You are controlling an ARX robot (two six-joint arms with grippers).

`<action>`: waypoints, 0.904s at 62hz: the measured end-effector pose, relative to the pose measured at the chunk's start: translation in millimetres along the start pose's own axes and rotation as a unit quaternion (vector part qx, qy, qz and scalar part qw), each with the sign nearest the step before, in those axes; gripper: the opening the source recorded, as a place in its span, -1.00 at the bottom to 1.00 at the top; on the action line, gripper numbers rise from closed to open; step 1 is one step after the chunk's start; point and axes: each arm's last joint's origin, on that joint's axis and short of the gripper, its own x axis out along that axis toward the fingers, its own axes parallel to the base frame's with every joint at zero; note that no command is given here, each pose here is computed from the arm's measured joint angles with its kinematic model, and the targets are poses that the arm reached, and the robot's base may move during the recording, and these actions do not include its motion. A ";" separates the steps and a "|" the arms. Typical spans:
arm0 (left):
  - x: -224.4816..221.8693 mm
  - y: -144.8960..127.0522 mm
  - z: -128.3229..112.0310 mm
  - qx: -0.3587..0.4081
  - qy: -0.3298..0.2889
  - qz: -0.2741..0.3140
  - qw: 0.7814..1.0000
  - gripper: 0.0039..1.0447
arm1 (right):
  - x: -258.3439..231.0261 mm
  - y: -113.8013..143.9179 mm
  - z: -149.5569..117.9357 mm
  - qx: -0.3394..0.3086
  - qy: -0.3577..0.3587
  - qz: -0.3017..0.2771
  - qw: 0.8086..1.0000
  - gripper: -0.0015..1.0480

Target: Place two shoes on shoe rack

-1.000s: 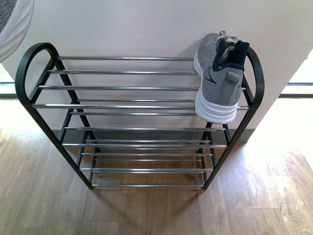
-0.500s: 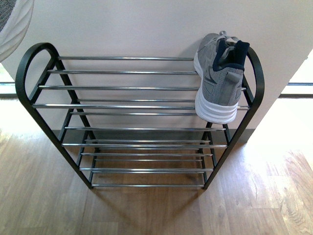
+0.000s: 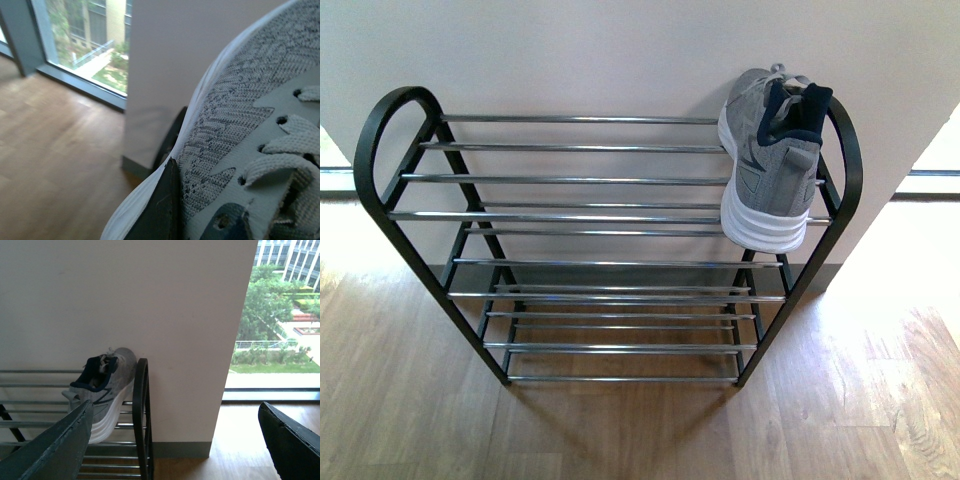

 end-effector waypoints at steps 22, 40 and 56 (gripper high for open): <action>77.6 -119.1 -1.7 -0.145 0.183 -0.072 0.970 -0.98 | 0.0 0.0 0.0 0.000 0.000 0.000 1.000 0.82; 122.2 -168.6 -23.5 -0.086 0.292 -0.061 0.951 -0.98 | 0.0 0.0 0.0 0.000 0.000 0.000 1.000 0.82; 155.2 -186.7 -42.2 -0.056 0.350 -0.061 0.933 -0.98 | 0.0 0.0 0.0 0.000 0.000 0.000 1.000 0.82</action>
